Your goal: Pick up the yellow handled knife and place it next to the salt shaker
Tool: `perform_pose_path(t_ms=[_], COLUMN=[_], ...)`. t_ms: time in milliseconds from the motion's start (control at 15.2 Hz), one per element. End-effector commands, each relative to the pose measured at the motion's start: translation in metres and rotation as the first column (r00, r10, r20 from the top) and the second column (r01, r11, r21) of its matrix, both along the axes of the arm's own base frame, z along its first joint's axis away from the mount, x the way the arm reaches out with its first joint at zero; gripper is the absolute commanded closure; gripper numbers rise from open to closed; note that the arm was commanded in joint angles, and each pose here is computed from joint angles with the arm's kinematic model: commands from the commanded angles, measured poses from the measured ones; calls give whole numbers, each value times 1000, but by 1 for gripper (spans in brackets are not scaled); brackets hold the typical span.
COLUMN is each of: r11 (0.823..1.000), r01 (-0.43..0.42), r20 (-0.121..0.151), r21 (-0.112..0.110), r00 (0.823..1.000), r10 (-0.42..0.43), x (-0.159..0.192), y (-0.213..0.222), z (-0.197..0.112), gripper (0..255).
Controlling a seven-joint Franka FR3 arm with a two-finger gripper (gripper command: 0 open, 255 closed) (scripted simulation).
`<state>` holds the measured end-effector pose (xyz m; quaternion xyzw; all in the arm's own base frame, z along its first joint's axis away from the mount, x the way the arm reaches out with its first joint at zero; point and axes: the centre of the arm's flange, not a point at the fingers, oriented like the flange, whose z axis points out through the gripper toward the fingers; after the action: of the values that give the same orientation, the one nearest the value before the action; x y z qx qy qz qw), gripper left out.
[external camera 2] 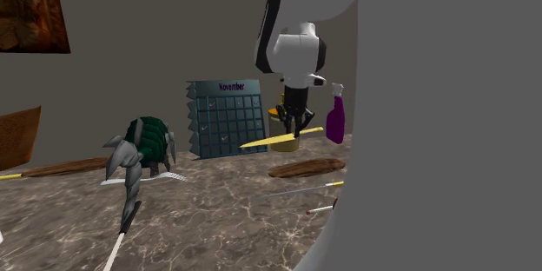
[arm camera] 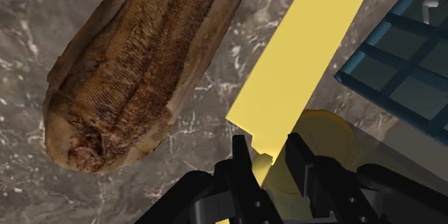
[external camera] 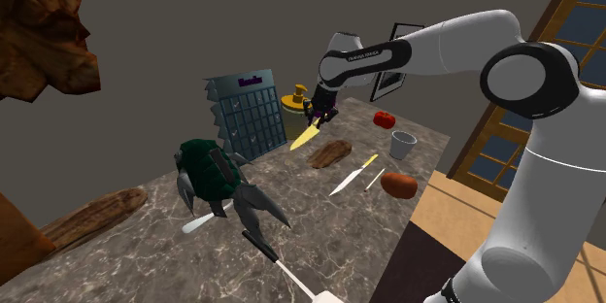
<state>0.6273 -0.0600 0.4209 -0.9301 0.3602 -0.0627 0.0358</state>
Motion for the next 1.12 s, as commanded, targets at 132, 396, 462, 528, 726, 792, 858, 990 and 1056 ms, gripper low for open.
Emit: perform_pose_path(t_ms=[132, 396, 462, 528, 726, 792, 858, 990, 1056], r11=[1000, 1000, 1000, 1000, 1000, 1000, 1000, 1000, 1000], r01=[0, 0, 0, 0, 0, 0, 0, 0, 0], r20=[0, 0, 0, 0, 0, 0, 0, 0, 0], r21=[0, 0, 0, 0, 0, 0, 0, 0, 0], r00=[1000, 1000, 1000, 1000, 1000, 1000, 1000, 1000, 1000], r10=[0, 0, 0, 0, 0, 0, 0, 0, 0], x=[0, 0, 0, 0, 0, 0, 0, -8, -17], y=[0, 0, 0, 0, 0, 0, 0, 10, 20], z=[20, 42, 47, 52, 68, 73, 79, 80, 80], gripper=[255, 255, 255, 255, 255, 255, 255, 255, 255])
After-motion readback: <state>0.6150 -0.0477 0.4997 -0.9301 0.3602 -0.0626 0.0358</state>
